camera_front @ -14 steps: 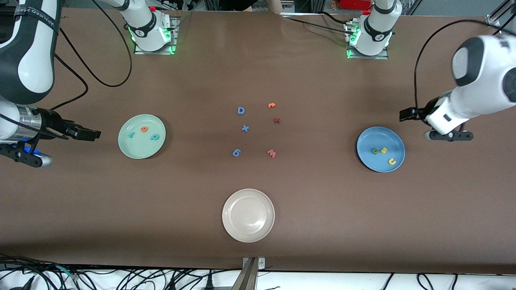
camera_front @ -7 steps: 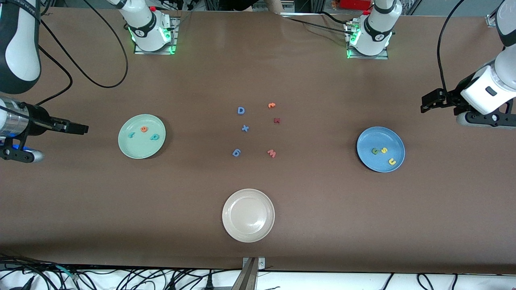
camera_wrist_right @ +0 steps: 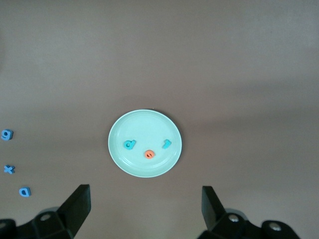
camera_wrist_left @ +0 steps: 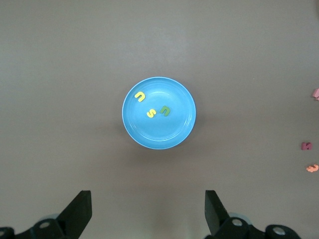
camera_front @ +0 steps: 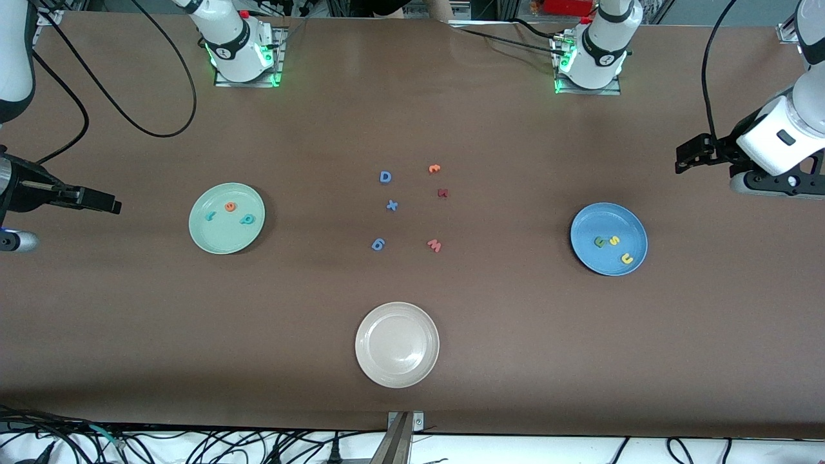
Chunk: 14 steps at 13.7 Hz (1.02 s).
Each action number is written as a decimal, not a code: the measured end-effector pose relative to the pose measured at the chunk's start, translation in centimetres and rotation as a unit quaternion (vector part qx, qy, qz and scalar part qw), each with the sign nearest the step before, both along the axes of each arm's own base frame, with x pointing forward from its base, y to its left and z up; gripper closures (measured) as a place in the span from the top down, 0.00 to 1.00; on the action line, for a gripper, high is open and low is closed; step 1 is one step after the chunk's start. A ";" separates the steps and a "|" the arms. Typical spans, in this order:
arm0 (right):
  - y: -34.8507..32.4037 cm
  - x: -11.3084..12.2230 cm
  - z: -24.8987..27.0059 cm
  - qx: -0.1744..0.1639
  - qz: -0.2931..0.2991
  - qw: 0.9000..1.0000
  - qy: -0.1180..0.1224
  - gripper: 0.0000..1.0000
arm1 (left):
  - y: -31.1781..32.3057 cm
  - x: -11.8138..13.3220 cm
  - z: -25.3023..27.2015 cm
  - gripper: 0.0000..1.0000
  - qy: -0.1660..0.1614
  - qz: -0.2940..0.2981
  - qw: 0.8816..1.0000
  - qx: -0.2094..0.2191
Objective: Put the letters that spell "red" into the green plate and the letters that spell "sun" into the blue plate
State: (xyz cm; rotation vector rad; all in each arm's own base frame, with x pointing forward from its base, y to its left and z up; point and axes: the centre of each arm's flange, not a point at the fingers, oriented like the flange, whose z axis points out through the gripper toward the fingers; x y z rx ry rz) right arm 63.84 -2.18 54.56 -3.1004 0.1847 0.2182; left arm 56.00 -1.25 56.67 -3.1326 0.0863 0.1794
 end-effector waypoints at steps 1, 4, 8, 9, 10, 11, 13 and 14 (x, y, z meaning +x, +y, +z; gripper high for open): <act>0.0 0.0 -0.2 -0.001 0.001 1.000 0.000 0.99 | 0.2 0.0 0.0 1.00 0.000 0.002 1.000 0.000; 0.1 0.0 -0.9 -0.001 0.001 1.000 0.002 1.00 | 0.3 0.0 0.0 1.00 0.000 0.002 1.000 0.000; 0.6 0.1 -0.9 0.000 0.006 1.000 -0.002 1.00 | 0.2 0.0 0.0 1.00 0.000 0.002 1.000 0.000; 0.9 0.2 -0.9 0.000 0.008 1.000 -0.003 1.00 | 0.3 0.0 0.1 1.00 0.000 0.002 1.000 0.000; 1.1 0.3 -0.9 0.001 0.010 1.000 -0.006 1.00 | 0.4 0.0 0.1 1.00 0.000 0.003 1.000 0.000; 1.2 0.4 -0.8 0.001 0.011 1.000 -0.011 1.00 | 0.4 0.0 0.2 1.00 -0.001 0.004 1.000 0.000; 1.2 0.5 -0.8 0.001 0.011 1.000 -0.014 1.00 | 0.4 0.0 0.2 1.00 -0.001 0.004 1.000 0.000; 1.2 0.5 -0.9 0.001 0.011 1.000 -0.014 1.00 | 0.4 0.0 0.2 1.00 -0.001 0.004 1.000 0.000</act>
